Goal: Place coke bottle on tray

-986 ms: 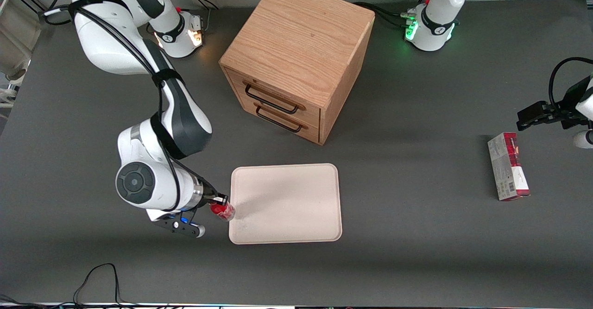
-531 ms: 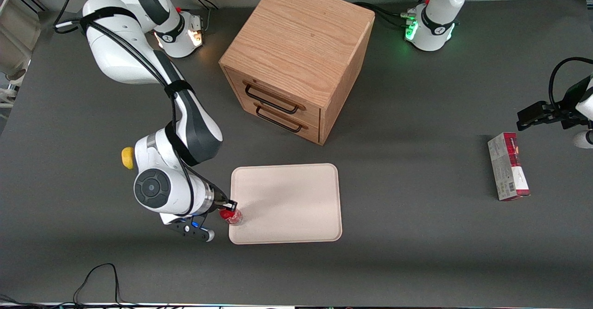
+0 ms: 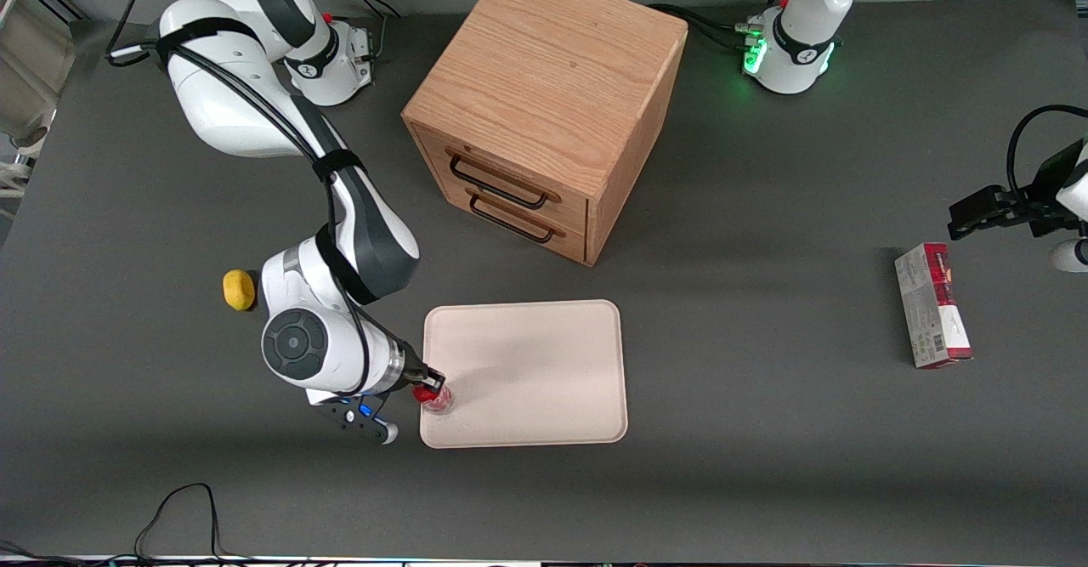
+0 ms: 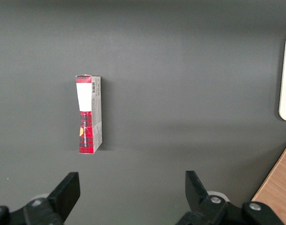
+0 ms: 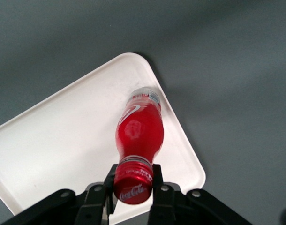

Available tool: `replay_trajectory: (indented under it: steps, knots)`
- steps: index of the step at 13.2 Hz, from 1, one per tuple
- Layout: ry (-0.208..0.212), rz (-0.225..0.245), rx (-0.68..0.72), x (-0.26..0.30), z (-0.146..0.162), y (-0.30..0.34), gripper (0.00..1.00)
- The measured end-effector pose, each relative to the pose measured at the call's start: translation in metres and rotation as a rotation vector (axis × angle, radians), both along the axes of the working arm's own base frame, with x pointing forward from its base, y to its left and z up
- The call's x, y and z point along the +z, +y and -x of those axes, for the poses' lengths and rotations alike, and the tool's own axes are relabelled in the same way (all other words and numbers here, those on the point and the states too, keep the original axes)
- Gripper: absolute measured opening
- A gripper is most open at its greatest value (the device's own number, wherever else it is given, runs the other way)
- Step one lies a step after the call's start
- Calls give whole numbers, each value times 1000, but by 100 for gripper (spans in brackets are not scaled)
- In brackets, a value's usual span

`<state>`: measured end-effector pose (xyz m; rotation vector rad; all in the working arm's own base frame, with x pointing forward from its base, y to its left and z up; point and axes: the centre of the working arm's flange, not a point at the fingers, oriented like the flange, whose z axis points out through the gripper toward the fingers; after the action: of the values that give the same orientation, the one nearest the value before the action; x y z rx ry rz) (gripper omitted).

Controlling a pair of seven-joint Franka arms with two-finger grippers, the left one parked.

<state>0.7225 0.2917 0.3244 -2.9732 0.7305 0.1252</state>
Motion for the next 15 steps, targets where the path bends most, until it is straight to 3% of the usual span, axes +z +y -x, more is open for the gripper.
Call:
replay_trajectory:
  steps: [3,4,10,12,15]
  knots:
    - [-3,-2,-3,-1,0,2,30]
    - [-6,-3,-3,-1,0,2,35]
    - [-26,-11,-7,7,-3,1,99]
    - [-17,-5,44,24,0,-3,100]
    - [47,17,272,76,22,-36,100]
